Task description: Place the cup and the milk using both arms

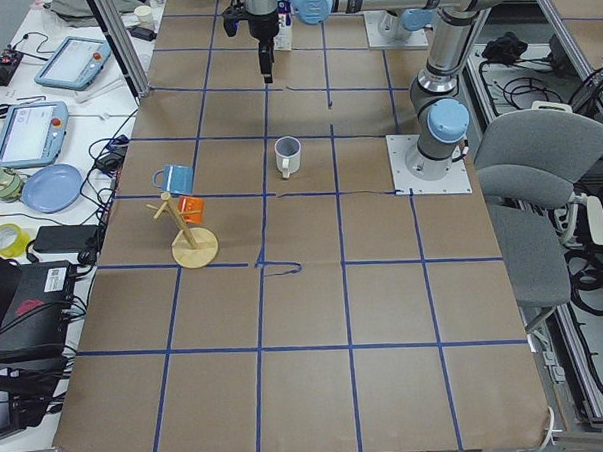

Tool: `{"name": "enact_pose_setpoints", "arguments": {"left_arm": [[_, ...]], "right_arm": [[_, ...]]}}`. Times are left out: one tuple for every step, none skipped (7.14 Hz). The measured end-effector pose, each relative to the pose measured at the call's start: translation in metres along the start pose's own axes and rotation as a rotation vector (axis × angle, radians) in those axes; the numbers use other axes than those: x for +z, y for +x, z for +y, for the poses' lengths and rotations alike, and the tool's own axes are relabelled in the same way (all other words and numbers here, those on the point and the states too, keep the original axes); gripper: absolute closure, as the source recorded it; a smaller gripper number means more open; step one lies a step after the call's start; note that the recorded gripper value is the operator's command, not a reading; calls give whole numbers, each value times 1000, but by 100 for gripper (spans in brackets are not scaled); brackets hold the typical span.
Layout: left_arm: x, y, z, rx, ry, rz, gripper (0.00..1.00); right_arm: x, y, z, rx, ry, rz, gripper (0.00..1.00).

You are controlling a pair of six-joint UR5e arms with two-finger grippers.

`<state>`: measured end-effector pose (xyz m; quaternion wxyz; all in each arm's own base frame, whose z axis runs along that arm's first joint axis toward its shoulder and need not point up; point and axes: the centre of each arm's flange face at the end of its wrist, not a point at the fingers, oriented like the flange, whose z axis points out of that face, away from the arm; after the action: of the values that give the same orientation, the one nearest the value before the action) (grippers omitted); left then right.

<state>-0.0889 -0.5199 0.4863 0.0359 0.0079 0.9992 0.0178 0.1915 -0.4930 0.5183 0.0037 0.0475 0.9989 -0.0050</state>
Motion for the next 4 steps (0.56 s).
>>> {"name": "enact_pose_setpoints", "arguments": {"left_arm": [[0, -1, 0, 0, 0, 0, 0], [1, -1, -1, 0, -1, 0, 0], [3, -1, -2, -1, -5, 0, 0], [5, 0, -3, -1, -8, 1, 0]], "right_arm": [[0, 0, 0, 0, 0, 0, 0], [0, 0, 0, 0, 0, 0, 0], [0, 0, 0, 0, 0, -1, 0], [0, 0, 0, -1, 0, -1, 0]]}}
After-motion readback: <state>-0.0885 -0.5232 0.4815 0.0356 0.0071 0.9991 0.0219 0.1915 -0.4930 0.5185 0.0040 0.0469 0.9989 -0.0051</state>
